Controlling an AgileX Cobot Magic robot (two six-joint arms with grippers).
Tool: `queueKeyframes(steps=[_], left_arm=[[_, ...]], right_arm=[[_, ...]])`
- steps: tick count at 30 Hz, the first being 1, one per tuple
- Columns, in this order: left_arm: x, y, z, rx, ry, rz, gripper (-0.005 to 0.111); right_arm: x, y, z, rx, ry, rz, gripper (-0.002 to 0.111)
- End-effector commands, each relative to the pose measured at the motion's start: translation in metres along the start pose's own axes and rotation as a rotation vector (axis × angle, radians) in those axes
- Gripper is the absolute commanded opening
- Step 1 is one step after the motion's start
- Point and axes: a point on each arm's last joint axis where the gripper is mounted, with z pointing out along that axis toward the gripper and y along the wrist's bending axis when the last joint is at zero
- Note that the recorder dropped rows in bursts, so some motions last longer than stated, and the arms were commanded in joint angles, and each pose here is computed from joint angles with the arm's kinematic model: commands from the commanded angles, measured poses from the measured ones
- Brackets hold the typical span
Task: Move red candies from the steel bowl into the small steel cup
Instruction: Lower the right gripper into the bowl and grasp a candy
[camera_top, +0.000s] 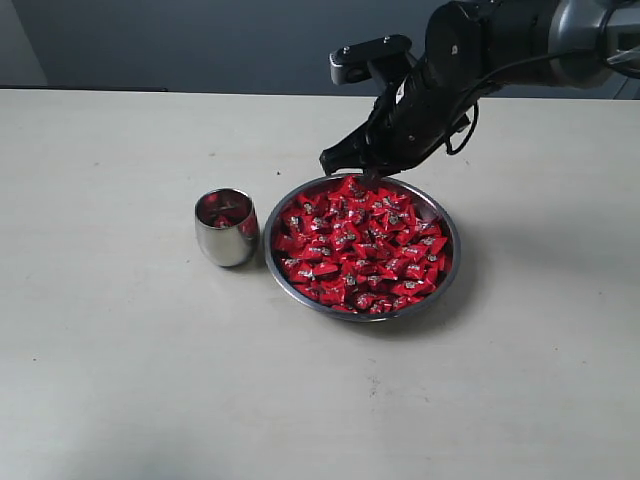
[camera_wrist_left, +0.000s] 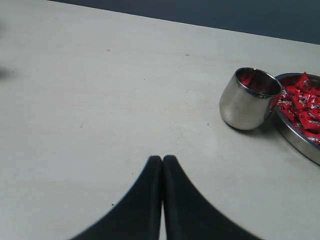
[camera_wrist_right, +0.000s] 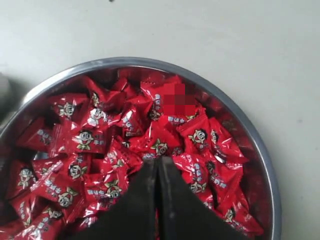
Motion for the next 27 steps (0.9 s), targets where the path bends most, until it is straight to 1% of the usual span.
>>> queueKeyframes(steps=[1, 8, 27], left_arm=[[-0.0003, 0.0003, 0.0000, -0.003, -0.010, -0.002, 0.000], [-0.0003, 0.0003, 0.0000, -0.003, -0.010, -0.002, 0.000], [-0.0003, 0.0003, 0.0000, -0.003, -0.010, -0.002, 0.000]], right_arm=[[0.0056, -0.0033, -0.0011, 0.012, -0.018, -0.007, -0.001], [0.0110, -0.0037, 0.0038, 0.014, -0.033, -0.004, -0.001], [0.0050, -0.0041, 0.0034, 0.019, -0.099, -0.004, -0.001]])
